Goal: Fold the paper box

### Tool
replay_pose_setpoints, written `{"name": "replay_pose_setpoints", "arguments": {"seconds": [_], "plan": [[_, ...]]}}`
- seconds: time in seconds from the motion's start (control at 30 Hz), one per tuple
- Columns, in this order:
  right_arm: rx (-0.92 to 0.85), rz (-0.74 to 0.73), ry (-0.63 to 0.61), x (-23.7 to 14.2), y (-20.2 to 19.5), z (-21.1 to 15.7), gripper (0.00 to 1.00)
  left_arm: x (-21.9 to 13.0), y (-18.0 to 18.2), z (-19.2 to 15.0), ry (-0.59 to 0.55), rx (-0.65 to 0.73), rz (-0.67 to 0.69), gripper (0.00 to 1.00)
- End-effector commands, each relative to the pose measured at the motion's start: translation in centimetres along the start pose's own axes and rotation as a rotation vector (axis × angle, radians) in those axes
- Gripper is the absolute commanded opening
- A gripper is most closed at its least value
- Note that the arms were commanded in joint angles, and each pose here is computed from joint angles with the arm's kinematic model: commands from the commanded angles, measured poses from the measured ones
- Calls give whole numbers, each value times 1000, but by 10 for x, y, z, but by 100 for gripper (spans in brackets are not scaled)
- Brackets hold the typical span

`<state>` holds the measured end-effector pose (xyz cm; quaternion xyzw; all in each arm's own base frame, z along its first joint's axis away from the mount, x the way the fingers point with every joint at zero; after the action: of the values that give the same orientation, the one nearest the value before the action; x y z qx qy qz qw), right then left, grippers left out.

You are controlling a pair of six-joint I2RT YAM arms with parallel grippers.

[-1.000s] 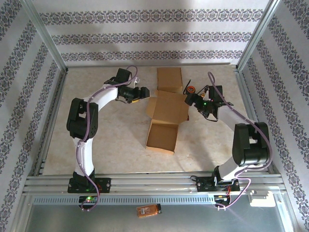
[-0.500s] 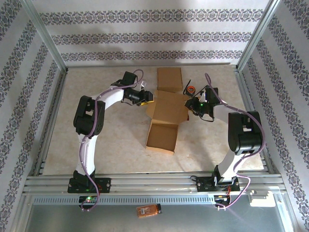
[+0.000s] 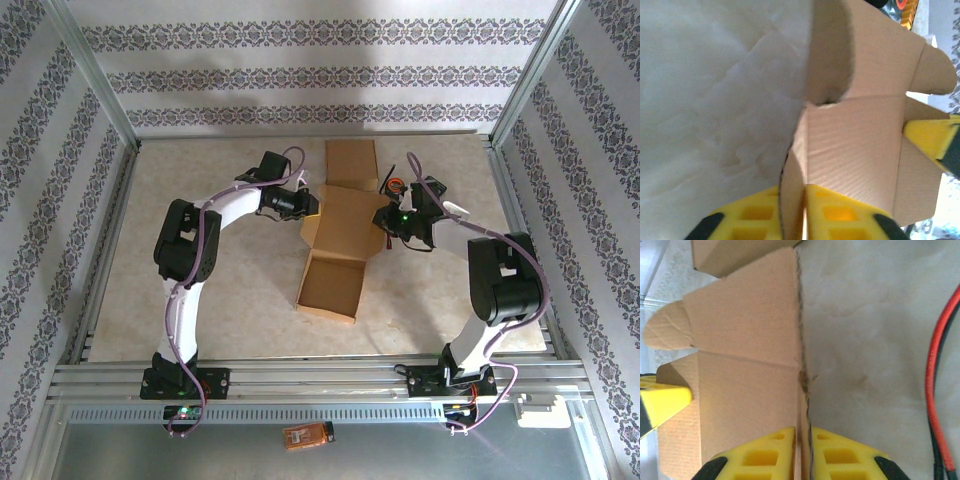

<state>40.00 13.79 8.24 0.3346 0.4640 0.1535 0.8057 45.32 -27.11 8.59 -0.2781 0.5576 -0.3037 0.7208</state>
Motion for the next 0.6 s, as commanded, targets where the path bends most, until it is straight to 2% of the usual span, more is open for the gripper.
{"name": "replay_pose_setpoints", "arguments": {"seconds": [0.0, 0.17, 0.33, 0.47, 0.57], "plan": [[-100, 10, -66, -12, 18, 6, 19, -29, -27, 9, -81, 172, 23, 9], [-157, 1, -143, -41, 33, 16, 38, -41, -35, 10, -136, 328, 8, 1], [-287, -133, -284, -96, 47, 40, 63, -47, -47, 16, -209, 490, -36, 0], [-468, -174, -443, -140, 70, 57, 75, -48, -53, 14, -216, 587, -60, 0], [-555, -164, -522, -164, 88, 66, 82, -53, -58, 11, -266, 679, -85, 0]]}}
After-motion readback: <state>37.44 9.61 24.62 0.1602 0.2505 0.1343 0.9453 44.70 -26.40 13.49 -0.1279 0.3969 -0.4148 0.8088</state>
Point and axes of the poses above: each hand's point on the last joint's axis, 136 mm out from that joint toward the fingers, its own x axis out along the fingers, its own y axis along the line the jaws close on, z = x × y, the point moved 1 cm from there along -x, back along the fingers, and after that the axes turned 4 degrees about -x, right-handed, at the moved point
